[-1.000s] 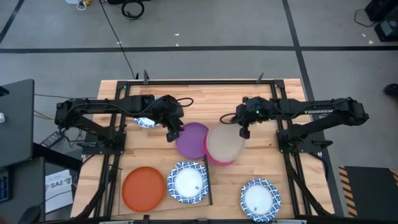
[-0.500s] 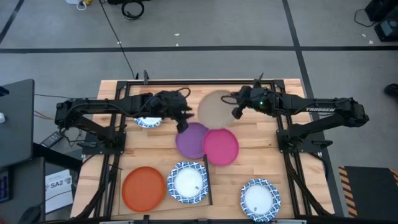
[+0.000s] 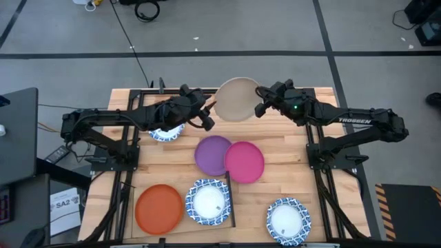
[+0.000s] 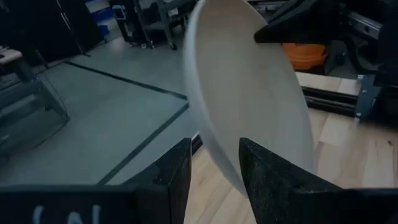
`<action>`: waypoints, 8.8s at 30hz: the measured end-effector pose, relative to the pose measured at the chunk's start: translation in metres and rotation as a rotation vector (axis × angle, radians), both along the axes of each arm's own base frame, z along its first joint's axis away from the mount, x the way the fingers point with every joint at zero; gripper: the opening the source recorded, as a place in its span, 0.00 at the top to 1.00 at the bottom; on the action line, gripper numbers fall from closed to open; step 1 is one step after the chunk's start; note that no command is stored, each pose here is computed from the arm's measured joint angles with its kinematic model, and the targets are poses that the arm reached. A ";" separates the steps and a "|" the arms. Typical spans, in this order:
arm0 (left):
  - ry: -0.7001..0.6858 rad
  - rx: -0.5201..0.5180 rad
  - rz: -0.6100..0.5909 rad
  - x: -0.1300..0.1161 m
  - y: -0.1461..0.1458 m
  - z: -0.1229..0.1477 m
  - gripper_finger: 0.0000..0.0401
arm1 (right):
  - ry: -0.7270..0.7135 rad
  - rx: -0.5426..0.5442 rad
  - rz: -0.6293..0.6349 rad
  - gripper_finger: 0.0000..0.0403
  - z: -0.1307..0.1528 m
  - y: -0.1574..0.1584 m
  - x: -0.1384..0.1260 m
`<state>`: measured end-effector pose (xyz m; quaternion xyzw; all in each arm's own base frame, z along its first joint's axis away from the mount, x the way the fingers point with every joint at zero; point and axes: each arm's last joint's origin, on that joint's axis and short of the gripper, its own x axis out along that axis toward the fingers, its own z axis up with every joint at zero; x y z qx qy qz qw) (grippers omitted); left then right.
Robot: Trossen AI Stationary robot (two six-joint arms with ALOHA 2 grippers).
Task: Place and stack plates onto a shelf
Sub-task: Stack the gray plate on top of the orange plate on the shelf, then stack the top blue patterned bowl on top of the blue patterned bowl on the shelf
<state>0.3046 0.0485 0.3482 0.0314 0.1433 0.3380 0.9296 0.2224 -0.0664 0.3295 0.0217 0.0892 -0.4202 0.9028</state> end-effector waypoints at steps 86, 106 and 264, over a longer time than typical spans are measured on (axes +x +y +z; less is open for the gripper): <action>0.073 -0.042 0.119 -0.009 0.026 -0.009 0.96 | -0.125 0.026 0.321 0.28 0.013 0.011 0.003; 0.147 -0.393 -0.086 -0.034 0.012 -0.015 0.96 | -0.023 0.005 0.330 0.28 0.017 0.016 -0.022; 1.139 -0.354 -0.311 -0.053 -0.062 -0.088 0.54 | 0.098 0.052 0.329 0.28 0.004 0.017 -0.024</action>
